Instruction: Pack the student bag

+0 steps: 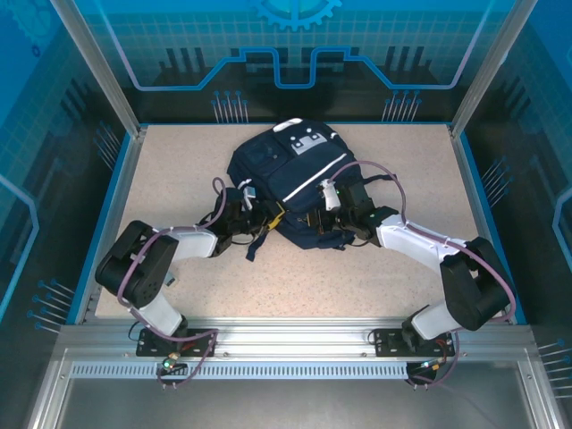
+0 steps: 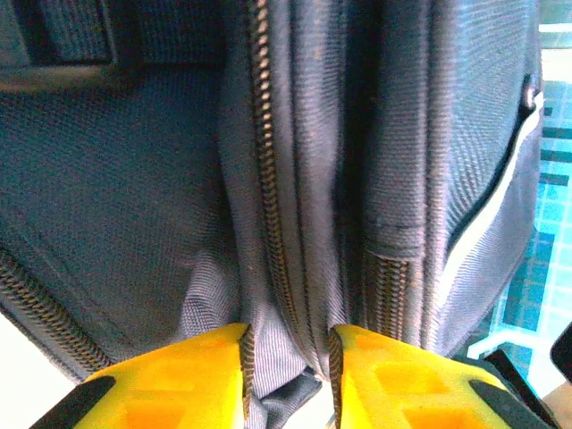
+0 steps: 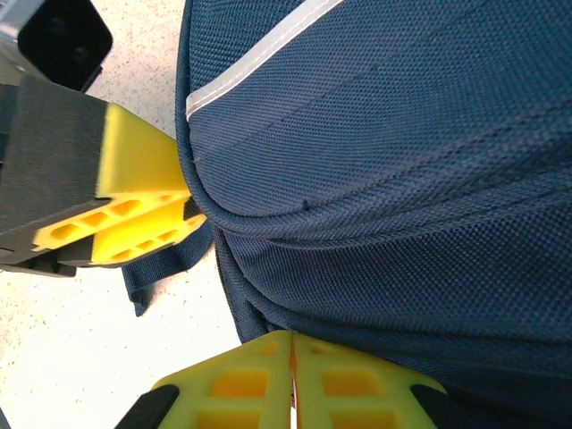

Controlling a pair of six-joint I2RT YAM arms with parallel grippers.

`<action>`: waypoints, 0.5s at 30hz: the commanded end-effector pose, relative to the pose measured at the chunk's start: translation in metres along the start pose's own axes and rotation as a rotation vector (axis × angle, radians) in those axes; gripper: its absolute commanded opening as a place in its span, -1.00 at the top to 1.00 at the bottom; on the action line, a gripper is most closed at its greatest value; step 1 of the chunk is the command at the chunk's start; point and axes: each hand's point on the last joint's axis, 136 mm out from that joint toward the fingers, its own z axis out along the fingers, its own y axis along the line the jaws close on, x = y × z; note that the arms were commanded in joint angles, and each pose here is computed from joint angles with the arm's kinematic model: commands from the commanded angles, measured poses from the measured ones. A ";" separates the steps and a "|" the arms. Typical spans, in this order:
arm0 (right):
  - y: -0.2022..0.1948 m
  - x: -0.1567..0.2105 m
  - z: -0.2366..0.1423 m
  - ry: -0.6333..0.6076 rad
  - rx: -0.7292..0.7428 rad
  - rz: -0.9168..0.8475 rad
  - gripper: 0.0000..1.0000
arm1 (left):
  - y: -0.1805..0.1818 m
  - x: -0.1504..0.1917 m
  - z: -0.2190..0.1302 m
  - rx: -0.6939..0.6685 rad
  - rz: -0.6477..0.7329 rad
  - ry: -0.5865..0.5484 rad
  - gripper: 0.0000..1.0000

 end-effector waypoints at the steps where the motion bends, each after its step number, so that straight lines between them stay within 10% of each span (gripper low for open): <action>1: 0.015 -0.031 -0.003 -0.089 -0.036 -0.023 0.78 | -0.016 -0.002 0.007 0.053 0.008 -0.011 0.46; 15: 0.012 -0.018 -0.003 -0.061 0.000 -0.036 0.50 | -0.051 -0.008 0.006 0.137 0.027 -0.020 0.88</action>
